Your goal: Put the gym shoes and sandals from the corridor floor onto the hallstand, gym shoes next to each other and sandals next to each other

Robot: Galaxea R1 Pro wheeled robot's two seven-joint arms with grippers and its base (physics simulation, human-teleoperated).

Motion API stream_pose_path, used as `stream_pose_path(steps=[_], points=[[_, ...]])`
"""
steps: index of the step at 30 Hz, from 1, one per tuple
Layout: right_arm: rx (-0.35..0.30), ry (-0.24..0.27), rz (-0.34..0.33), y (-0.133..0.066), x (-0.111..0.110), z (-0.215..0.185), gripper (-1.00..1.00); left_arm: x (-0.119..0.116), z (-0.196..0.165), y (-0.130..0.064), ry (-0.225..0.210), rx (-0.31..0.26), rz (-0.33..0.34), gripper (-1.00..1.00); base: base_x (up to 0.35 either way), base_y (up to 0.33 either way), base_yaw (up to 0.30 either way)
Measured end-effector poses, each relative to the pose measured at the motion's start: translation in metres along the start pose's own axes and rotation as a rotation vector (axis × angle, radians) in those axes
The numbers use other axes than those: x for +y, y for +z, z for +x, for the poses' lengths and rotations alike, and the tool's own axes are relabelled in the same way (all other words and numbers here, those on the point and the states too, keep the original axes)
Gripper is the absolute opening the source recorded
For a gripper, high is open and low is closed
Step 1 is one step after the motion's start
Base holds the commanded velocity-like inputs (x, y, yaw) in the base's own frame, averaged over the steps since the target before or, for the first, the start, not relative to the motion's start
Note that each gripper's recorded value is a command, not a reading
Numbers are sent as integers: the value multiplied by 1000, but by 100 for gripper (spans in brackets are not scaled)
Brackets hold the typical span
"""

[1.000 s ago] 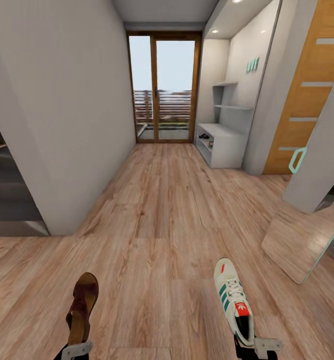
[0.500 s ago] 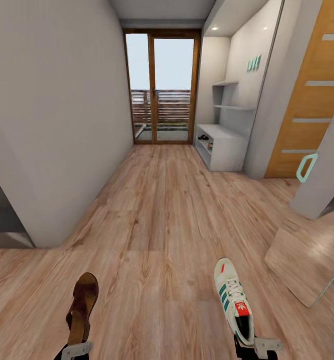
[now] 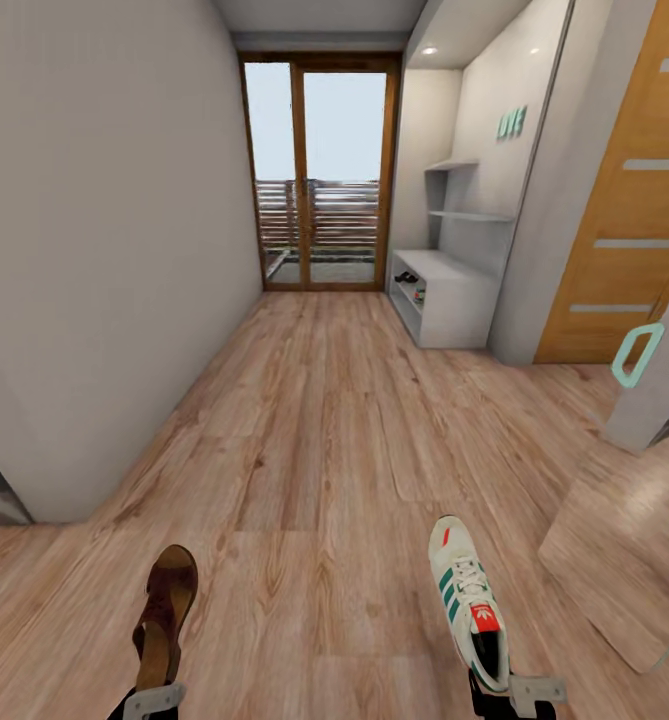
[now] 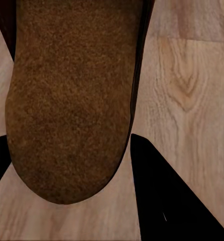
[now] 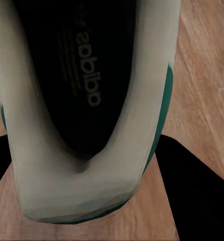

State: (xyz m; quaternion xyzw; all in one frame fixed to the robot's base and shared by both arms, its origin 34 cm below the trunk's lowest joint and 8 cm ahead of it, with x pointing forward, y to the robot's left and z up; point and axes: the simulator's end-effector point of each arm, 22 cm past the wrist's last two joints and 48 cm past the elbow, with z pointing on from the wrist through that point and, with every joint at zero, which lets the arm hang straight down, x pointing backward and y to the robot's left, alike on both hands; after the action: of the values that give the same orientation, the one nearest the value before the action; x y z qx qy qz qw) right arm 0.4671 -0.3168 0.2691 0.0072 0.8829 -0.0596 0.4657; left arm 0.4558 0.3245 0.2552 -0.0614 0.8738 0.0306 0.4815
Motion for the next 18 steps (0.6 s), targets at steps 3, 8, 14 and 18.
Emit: stream_pose_path(steps=[3,8,14,18], points=[[0,0,0,0,0,0,-100,0,0,0,0,0,0,-100,338,-118,0],[0,0,0,0,0,0,-100,-1,0,0,-1,1,1,-100,338,-118,0],[0,0,0,0,0,0,-100,0,0,0,-1,1,0,-100,338,-118,0],[0,0,0,0,0,0,-100,0,0,0,-1,0,-1,-100,338,-94,1]])
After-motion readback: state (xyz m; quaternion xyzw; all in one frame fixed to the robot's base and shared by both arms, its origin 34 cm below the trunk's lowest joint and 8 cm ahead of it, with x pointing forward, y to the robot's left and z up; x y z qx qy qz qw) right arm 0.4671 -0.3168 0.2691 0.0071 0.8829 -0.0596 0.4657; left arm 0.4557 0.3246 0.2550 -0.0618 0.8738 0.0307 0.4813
